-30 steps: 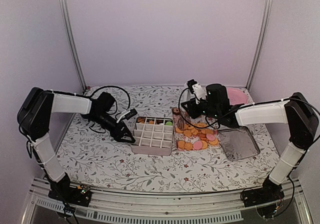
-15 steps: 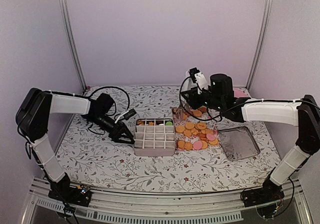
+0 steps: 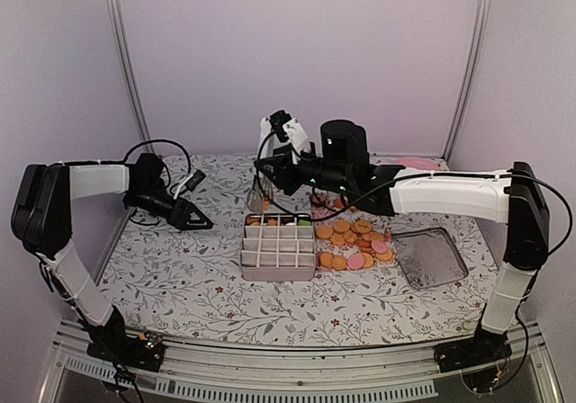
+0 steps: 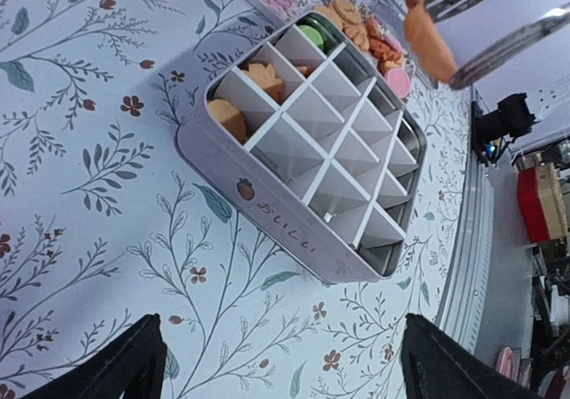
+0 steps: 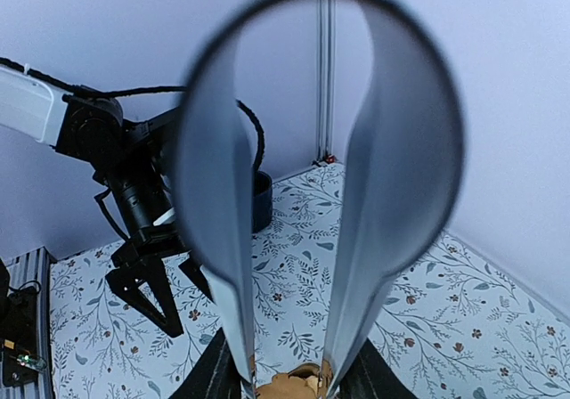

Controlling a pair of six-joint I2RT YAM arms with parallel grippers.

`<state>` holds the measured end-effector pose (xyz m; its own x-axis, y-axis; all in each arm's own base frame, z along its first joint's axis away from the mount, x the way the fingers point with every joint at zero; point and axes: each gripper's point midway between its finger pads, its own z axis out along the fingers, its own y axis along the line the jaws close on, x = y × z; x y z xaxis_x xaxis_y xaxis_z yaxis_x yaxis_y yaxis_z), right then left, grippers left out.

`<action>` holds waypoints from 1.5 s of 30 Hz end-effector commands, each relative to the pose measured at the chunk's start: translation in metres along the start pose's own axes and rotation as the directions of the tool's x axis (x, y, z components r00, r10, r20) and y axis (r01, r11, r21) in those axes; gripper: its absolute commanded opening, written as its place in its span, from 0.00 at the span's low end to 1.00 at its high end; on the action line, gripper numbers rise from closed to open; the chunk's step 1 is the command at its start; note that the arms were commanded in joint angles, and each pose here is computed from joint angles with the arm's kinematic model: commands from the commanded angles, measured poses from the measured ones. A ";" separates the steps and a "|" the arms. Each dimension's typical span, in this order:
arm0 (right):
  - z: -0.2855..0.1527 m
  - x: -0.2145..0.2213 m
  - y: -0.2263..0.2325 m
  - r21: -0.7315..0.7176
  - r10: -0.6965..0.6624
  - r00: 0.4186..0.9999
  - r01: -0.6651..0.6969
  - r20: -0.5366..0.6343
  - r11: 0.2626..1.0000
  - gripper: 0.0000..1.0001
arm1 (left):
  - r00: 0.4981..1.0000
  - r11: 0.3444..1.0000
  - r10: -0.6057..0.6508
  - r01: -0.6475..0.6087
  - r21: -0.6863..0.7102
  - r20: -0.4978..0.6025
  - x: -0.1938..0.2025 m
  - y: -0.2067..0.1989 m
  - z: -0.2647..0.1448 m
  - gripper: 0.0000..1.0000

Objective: Pack the cookies
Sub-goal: Pick up the fake cookies from the plate, then place the fake cookies in the empty pocket of the box.

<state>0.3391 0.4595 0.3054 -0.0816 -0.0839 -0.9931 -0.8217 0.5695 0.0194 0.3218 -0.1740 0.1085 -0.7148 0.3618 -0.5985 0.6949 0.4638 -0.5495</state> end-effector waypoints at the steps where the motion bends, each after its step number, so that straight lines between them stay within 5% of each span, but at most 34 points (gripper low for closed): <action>1: 0.025 0.010 0.019 -0.067 -0.003 1.000 0.003 -0.001 0.998 0.13 | 1.000 0.998 0.003 -0.001 -0.062 0.018 -0.007 0.003 -0.013 0.92; 17: 0.061 0.054 0.032 -0.104 0.008 0.998 -0.015 -0.062 0.994 0.18 | 0.999 0.997 0.020 -0.017 -0.074 0.029 -0.008 -0.002 -0.017 0.93; 21: 0.061 0.059 0.034 -0.114 0.009 0.997 -0.018 -0.074 0.993 0.29 | 0.999 0.997 0.031 -0.029 -0.077 0.031 -0.009 -0.004 -0.018 0.95; 25: 0.061 0.059 0.035 -0.123 0.009 0.997 -0.018 -0.074 0.992 0.36 | 0.999 0.996 0.038 -0.035 -0.077 0.032 -0.010 -0.005 -0.019 0.96; 45: 0.054 0.042 0.039 -0.143 0.008 0.999 -0.013 -0.038 0.990 0.41 | 0.998 0.996 0.056 -0.053 -0.075 0.035 -0.013 -0.007 -0.017 0.99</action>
<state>0.3368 0.5162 0.2214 -0.1588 -0.1953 -0.9678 -0.8824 0.4678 0.0504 0.3266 -0.1655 0.1208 -0.6986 0.3568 -0.6203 0.7009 0.5155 -0.4929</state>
